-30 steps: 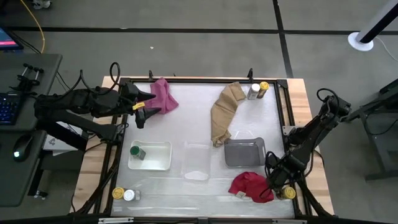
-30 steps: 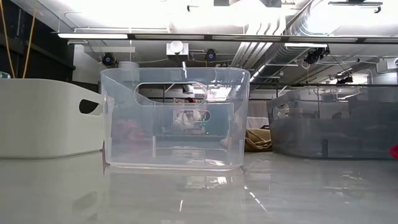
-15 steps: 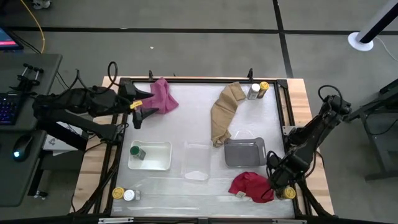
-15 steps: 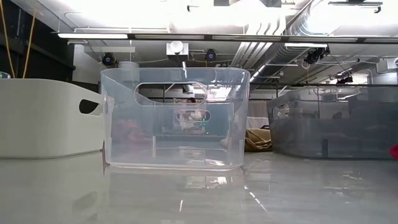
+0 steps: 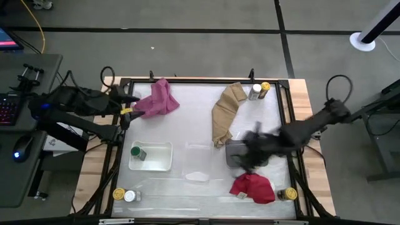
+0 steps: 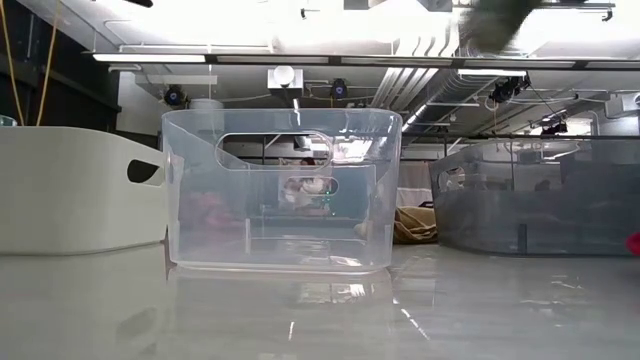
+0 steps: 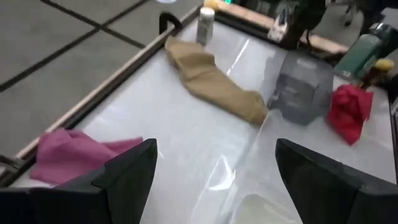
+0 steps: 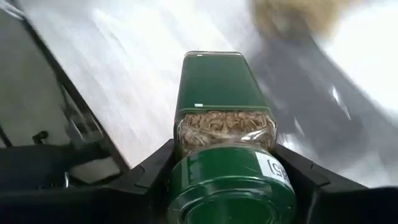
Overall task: Sort spices by type
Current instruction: Put the green seasoning bottle into the white bin
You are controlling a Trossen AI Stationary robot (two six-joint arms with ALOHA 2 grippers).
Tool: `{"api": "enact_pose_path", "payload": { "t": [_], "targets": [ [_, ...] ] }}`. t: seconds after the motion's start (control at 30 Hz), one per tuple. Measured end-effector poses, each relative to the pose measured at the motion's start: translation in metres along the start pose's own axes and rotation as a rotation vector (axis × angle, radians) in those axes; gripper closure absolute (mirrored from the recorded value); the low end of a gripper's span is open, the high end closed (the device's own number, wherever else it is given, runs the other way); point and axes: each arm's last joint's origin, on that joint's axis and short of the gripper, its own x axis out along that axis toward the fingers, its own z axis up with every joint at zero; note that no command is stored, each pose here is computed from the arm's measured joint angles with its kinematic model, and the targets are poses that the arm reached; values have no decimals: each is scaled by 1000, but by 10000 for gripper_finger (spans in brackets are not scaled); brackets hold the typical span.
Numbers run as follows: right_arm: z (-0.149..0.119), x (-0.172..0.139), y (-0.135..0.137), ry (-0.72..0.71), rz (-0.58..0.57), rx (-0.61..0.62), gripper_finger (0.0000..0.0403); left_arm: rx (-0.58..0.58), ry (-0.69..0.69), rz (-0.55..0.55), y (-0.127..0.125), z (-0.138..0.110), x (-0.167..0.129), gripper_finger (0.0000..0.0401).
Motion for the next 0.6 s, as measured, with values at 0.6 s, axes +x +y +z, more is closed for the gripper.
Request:
{"api": "enact_pose_path", "payload": {
  "t": [0.6],
  "targets": [
    [190, 173, 70, -215, 226, -517, 213, 75, 70, -86, 1, -15, -2, 88]
  ]
}}
